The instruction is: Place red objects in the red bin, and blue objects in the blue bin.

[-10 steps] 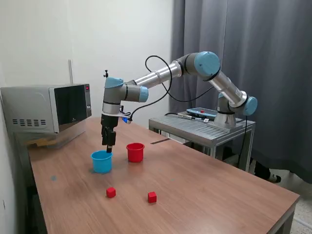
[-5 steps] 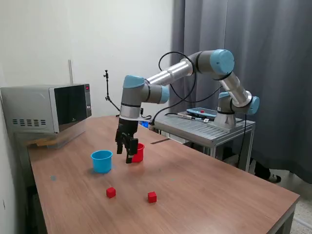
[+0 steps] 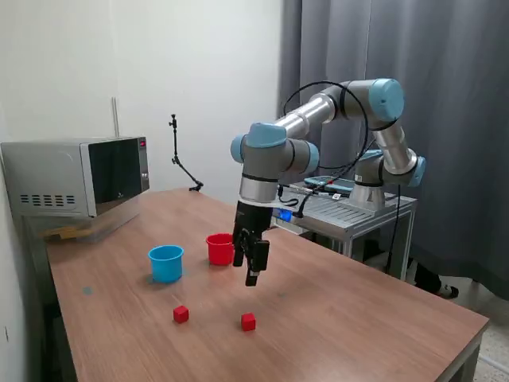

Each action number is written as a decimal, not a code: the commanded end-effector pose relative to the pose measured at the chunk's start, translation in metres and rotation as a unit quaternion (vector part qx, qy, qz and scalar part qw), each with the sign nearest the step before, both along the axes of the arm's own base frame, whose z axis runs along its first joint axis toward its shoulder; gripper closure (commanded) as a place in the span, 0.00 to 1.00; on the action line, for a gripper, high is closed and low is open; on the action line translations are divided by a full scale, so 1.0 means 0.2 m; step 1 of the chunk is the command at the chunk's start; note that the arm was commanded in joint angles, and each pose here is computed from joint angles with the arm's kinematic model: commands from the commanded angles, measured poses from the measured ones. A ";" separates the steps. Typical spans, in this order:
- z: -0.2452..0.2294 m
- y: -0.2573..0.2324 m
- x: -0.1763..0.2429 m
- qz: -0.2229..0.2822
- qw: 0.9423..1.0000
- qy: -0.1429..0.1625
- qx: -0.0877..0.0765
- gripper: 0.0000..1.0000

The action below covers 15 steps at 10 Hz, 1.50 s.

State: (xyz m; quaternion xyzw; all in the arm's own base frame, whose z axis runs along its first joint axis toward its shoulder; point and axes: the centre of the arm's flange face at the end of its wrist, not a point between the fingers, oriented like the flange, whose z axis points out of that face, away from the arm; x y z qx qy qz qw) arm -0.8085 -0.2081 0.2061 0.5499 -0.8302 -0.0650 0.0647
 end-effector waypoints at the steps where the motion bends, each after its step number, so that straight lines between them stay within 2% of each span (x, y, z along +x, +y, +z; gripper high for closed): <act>1: 0.00 -0.13 0.04 -0.077 0.997 0.005 -0.001 0.00; 3: -0.10 -0.23 0.12 -0.056 0.998 -0.016 0.002 0.00; 4: -0.17 -0.27 0.17 -0.013 0.999 -0.031 0.009 0.00; 6: -0.28 -0.30 0.24 0.064 0.996 -0.057 0.020 0.00; 7: -0.29 -0.31 0.25 0.115 0.991 -0.063 0.010 0.00; 8: -0.29 -0.34 0.25 0.174 0.982 -0.065 -0.012 0.00; 9: -0.29 -0.34 0.25 0.190 0.979 -0.066 -0.015 0.00; 10: -0.28 -0.33 0.24 0.193 0.979 -0.062 -0.014 0.00; 15: -0.20 -0.18 0.11 0.167 0.985 -0.040 -0.013 0.00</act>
